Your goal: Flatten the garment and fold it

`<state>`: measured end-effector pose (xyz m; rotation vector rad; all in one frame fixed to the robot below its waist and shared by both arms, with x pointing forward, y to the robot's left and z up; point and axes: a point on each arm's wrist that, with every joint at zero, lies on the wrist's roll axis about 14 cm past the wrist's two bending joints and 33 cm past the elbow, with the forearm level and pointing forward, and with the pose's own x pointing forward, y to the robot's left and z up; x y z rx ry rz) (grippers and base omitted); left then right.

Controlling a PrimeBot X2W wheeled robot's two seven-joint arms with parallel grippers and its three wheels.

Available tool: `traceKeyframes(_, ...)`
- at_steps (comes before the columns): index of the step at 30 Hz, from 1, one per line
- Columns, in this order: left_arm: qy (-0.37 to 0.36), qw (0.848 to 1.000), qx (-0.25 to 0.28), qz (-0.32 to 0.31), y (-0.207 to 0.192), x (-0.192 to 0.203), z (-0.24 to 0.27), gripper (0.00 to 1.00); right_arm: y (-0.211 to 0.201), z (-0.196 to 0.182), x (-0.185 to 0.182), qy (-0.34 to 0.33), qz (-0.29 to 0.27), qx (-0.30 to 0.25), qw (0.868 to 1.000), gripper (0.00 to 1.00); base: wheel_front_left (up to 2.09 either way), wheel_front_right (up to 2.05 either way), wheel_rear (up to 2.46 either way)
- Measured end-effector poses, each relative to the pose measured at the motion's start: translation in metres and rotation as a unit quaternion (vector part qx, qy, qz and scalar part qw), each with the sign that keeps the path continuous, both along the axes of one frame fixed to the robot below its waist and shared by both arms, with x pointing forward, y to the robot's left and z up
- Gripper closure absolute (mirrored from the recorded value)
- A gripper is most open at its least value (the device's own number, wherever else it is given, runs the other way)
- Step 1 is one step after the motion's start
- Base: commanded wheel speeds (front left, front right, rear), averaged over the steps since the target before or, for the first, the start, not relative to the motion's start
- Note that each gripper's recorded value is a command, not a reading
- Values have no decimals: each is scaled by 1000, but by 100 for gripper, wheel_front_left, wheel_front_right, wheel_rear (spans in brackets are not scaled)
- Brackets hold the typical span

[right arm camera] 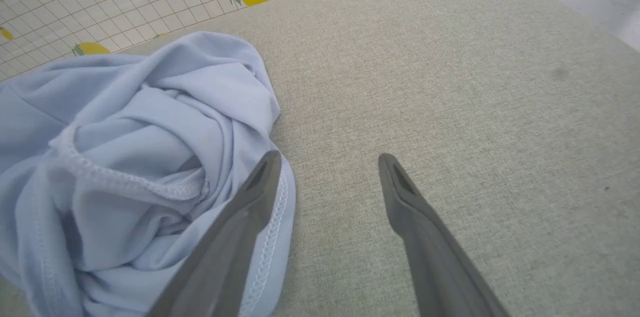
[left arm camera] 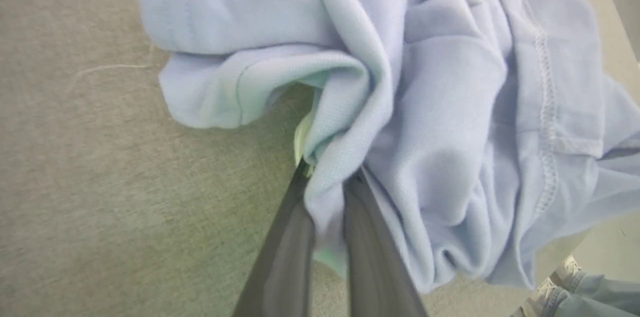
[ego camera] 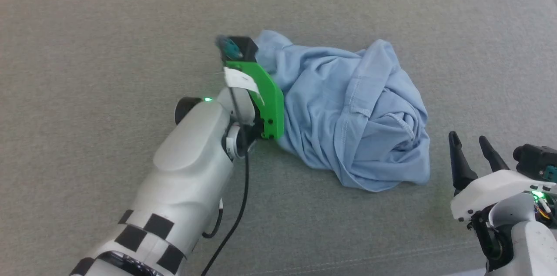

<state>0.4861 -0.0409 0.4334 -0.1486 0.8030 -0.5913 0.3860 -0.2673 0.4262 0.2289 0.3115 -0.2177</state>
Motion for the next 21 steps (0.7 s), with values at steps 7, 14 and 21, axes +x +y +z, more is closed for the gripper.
traceKeyframes(7, -105, 977, -109, 153, 61, 33, 64, 100, 21, 10, 10, -12, 34, -1, 999, 0, 0, 0, 0)
traceKeyframes(14, -106, 932, -95, 333, 191, 0, 47, 100, 51, 16, 15, -17, 78, 6, 997, 0, 0, 0, 0)
traceKeyframes(21, 22, 898, -56, 437, 252, -95, -31, 100, 80, 29, 23, -35, 117, 12, 992, 0, 0, 0, 0)
